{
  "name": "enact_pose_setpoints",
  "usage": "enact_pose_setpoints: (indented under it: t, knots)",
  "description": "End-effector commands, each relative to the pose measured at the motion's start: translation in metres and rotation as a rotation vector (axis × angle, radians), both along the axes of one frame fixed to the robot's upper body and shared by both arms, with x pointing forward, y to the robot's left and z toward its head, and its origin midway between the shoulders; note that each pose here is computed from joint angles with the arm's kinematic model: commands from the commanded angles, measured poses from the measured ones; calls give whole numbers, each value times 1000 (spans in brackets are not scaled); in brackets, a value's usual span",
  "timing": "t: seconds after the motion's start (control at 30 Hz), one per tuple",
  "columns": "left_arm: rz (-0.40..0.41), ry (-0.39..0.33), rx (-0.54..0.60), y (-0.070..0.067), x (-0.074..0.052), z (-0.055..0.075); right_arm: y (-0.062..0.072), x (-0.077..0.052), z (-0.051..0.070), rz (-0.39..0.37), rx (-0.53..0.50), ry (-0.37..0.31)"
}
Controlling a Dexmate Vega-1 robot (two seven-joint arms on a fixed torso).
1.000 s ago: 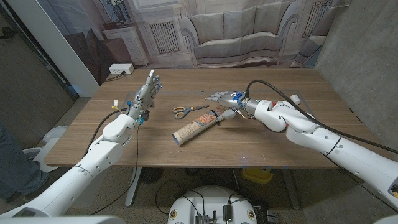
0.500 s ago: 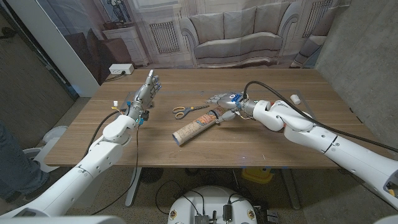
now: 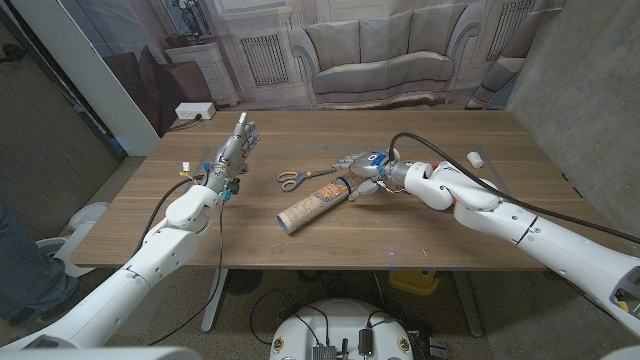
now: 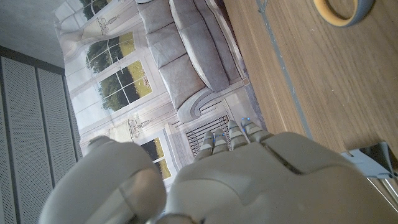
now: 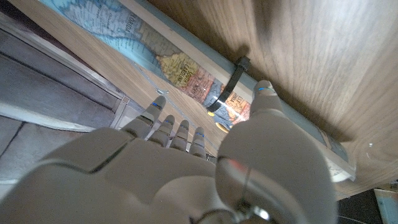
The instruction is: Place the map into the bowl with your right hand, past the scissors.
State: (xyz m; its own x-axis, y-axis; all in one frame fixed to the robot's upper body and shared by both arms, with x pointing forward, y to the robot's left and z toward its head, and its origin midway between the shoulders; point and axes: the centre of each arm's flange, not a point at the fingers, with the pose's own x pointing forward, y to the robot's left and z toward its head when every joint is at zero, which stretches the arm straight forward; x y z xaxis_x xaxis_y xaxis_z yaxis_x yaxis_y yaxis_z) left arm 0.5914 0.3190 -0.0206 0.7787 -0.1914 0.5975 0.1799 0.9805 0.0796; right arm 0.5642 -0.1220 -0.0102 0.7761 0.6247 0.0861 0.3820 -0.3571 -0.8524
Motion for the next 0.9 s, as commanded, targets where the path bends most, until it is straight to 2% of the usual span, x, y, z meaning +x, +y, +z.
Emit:
enact_pose_setpoints:
  t: [0.03,0.3,0.9]
  knots:
    - [-3,6,-8,1,-1,-4,1,8,-7,-42,-22,16]
    - [0,9,-22,3,-2,-10,3,11,-7,-53,-27,13]
    - [3,19,-38,6,0,-17,6,18,-15,-58,-37,26]
